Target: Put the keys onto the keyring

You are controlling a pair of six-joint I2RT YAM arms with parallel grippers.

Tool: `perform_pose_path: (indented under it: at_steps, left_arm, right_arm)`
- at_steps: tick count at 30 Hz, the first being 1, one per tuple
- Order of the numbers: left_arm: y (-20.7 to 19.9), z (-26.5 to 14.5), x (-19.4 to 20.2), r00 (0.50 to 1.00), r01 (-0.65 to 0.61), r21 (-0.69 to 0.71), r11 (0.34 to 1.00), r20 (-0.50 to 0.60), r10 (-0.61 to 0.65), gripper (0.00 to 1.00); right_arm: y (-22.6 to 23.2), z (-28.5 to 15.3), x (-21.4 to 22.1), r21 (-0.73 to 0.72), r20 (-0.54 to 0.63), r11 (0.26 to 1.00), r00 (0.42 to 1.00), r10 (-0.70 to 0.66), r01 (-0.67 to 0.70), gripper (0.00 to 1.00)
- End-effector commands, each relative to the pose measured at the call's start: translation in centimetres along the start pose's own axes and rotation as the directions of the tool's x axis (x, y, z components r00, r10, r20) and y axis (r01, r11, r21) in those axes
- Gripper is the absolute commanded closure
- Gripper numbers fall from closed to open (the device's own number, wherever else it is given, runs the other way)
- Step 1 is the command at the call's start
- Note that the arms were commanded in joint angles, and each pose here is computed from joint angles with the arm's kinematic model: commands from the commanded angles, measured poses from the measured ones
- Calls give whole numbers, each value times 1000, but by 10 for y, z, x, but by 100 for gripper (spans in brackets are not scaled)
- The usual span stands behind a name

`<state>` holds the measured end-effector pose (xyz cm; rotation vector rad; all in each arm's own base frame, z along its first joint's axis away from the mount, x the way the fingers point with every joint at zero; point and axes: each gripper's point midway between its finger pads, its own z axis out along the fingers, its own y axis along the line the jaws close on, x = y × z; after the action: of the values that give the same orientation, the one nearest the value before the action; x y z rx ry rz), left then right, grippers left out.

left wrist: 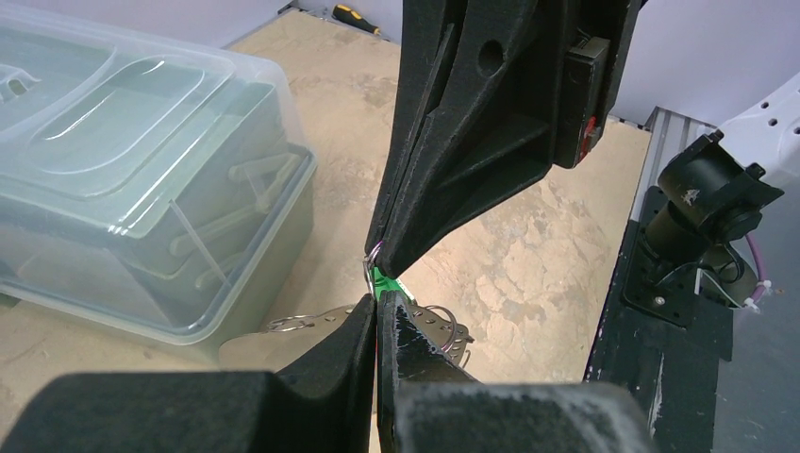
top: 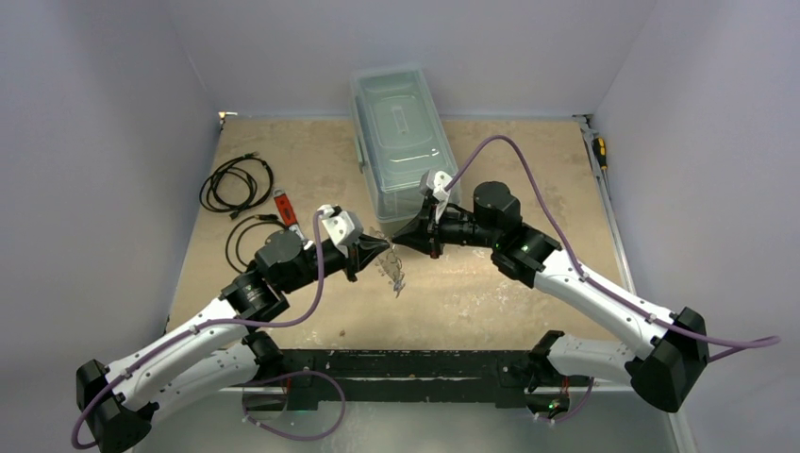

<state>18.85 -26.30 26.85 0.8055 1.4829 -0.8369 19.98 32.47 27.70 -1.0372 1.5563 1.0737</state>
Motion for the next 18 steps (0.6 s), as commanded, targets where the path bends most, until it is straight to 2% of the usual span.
perform_pose_path:
  at_steps: [1,18]
  left_arm:
    - [-6,-4,-43,992,-47,25,999,121,44,100]
    - [-10,-6,-46,990,-56,46,997,135,50,100]
  right_arm:
    - [5,0,-19,-20,60,999,998,-26,28,100]
    - [3,-5,-10,12,60,1000,998,1,-2,100]
